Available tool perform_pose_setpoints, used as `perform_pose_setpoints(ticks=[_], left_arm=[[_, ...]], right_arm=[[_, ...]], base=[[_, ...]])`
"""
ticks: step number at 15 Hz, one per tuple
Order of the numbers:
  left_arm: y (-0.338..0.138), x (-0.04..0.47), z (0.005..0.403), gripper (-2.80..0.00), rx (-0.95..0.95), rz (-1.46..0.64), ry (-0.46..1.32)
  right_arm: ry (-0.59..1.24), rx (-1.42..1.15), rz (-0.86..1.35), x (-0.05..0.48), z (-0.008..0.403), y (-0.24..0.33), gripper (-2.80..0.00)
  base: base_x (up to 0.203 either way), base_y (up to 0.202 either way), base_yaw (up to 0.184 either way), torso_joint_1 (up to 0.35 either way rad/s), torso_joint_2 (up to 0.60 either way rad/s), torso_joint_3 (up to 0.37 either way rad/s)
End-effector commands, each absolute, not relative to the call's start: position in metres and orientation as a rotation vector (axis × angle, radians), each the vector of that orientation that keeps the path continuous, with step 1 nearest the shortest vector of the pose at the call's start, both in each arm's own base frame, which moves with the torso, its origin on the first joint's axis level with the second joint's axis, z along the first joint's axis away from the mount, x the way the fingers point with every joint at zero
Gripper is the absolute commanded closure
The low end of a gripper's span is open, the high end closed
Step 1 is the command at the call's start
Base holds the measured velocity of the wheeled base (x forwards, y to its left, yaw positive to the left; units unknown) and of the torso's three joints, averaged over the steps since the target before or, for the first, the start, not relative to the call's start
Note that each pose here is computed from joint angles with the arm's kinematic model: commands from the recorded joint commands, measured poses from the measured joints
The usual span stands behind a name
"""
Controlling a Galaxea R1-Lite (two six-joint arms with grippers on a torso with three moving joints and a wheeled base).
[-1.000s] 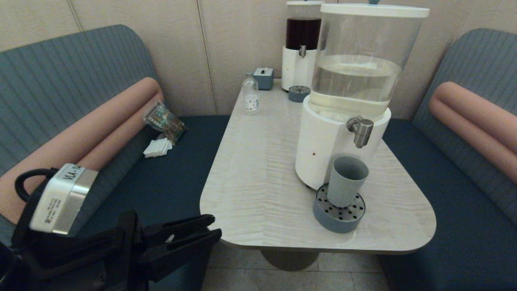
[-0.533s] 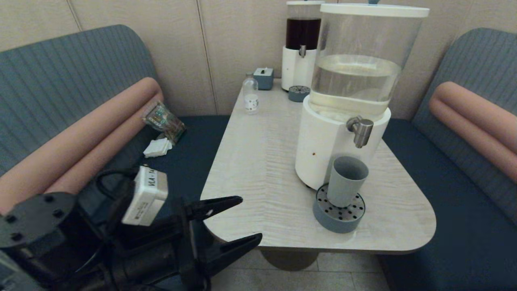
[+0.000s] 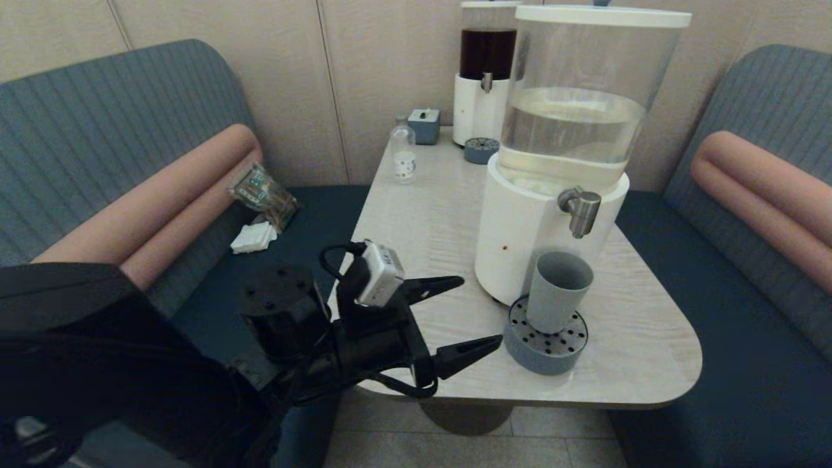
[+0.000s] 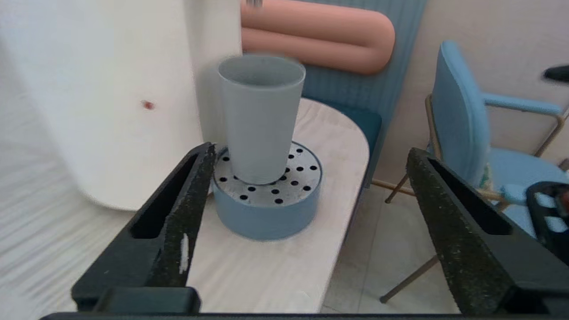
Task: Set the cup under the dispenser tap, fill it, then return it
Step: Place the cup next to the water dispenser
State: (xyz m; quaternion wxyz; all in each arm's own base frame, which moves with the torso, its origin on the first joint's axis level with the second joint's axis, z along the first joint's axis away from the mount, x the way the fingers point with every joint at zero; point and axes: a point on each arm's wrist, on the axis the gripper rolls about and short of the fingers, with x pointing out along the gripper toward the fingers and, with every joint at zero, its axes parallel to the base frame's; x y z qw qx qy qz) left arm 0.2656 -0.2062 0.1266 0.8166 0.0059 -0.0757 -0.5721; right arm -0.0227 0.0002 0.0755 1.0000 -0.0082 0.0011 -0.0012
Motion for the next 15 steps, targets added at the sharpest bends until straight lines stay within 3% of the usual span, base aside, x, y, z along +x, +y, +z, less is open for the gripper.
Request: perform_pose_setpoints(ticks=[1,9,15], left_arm=[[-0.23,0.283,0.092,-2.8,0.016,-1.251,-0.104],[-0.276,0.308,0.053,-2.8,0.008,-1.292,-0.11],[-0.298,0.33,0.055,-2.8,-0.013,-1.198,-0.209]], right_arm=[[0.004,-0.017,-0.002,-0.023,0.075,0.0,0.0],[0.004,-0.017,-0.002,-0.023,0.075,0.0,0.0],[0.005,-0.017,-0.001,-0.023,0.075,0.0,0.0]], base=[[0.0,0.0,0.0,0.0,0.0,0.0],[0.0,0.0,0.0,0.0,0.0,0.0],[0.0,0.0,0.0,0.0,0.0,0.0]])
